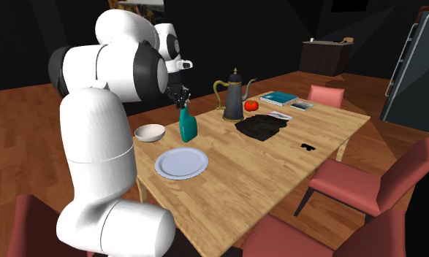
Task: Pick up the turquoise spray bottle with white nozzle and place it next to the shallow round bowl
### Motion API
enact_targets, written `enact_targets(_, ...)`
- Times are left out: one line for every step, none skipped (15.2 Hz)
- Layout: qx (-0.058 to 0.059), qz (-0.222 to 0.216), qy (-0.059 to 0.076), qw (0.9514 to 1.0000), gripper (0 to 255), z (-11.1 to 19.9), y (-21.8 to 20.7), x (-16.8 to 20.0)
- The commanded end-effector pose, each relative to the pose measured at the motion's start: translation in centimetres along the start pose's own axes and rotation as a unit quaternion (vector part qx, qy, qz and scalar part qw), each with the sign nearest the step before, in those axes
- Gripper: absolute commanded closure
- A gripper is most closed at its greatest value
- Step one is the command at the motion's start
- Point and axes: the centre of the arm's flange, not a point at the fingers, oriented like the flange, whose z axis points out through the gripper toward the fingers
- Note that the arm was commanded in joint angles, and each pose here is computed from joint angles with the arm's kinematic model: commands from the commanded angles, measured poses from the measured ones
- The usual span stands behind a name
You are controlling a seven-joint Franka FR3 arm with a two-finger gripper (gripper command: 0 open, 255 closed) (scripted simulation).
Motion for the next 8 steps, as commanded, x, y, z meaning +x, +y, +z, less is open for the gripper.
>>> enact_targets(0.0,0.001,0.0,1.0,255,-0.1,-2.6,-1.1)
enact_targets(0.0,0.001,0.0,1.0,255,-0.2,-3.8,-1.5)
enact_targets(0.0,0.001,0.0,1.0,255,-0.4,-5.1,-2.0)
enact_targets(0.0,0.001,0.0,1.0,255,-0.5,-6.3,-2.4)
enact_targets(0.0,0.001,0.0,1.0,255,-0.7,-7.5,-2.9)
enact_targets(0.0,0.001,0.0,1.0,255,-0.8,-8.8,-3.3)
enact_targets(0.0,0.001,0.0,1.0,255,-1.0,-10.0,-3.8)
enact_targets(0.0,0.001,0.0,1.0,255,-1.1,-11.2,-4.3)
